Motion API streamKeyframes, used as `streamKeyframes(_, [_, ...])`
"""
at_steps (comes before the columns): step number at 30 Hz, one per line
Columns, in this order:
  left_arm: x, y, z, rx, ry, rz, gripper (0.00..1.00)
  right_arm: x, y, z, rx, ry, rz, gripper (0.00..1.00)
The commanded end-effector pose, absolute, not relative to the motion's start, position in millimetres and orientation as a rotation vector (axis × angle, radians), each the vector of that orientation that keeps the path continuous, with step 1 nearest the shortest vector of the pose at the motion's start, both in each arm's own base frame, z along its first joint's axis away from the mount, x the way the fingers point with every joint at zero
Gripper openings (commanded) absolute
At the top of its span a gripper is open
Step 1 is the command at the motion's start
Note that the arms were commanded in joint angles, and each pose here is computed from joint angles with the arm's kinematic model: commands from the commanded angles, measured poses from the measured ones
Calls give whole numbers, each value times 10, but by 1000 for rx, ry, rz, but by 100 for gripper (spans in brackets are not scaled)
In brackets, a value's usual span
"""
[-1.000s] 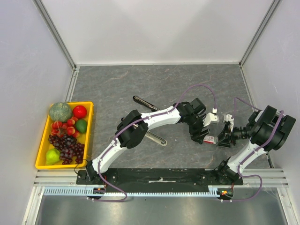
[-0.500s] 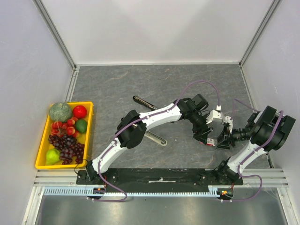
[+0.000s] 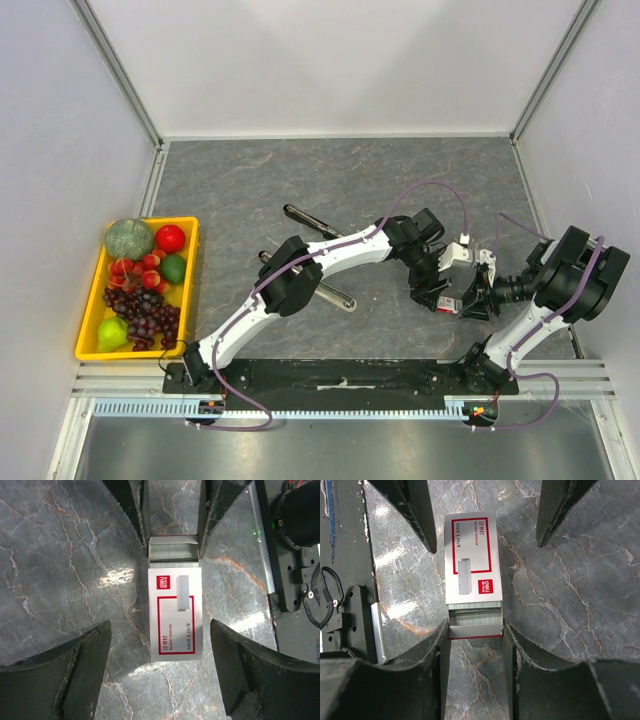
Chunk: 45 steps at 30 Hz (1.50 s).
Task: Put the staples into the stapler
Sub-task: Open the staple box at the center of the board.
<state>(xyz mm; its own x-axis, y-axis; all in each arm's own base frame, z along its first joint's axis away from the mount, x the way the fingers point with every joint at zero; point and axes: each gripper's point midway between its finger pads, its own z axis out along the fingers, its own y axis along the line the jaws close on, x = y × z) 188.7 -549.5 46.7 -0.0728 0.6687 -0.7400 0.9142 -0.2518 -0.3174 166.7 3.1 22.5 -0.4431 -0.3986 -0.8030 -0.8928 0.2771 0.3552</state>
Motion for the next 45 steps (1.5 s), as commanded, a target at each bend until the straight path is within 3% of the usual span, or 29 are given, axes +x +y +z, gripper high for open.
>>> streamKeyframes(1, [1961,-5561,528,1944,1632,-1193,86,1788,121,391,-1537,1451,859,37])
streamKeyframes(8, [1905,-5544,503,1959,1635,-1208,82,1807,119,399,-1533,1449,849,37])
streamKeyframes(24, [1908,-5469,459,1976,1652,-1186,53,1873,76,422,-1528,1459,825,37])
streamKeyframes(45, [2115,-5351,432,1931,1696,-1125,51,1862,-45,394,-1531,1493,813,36])
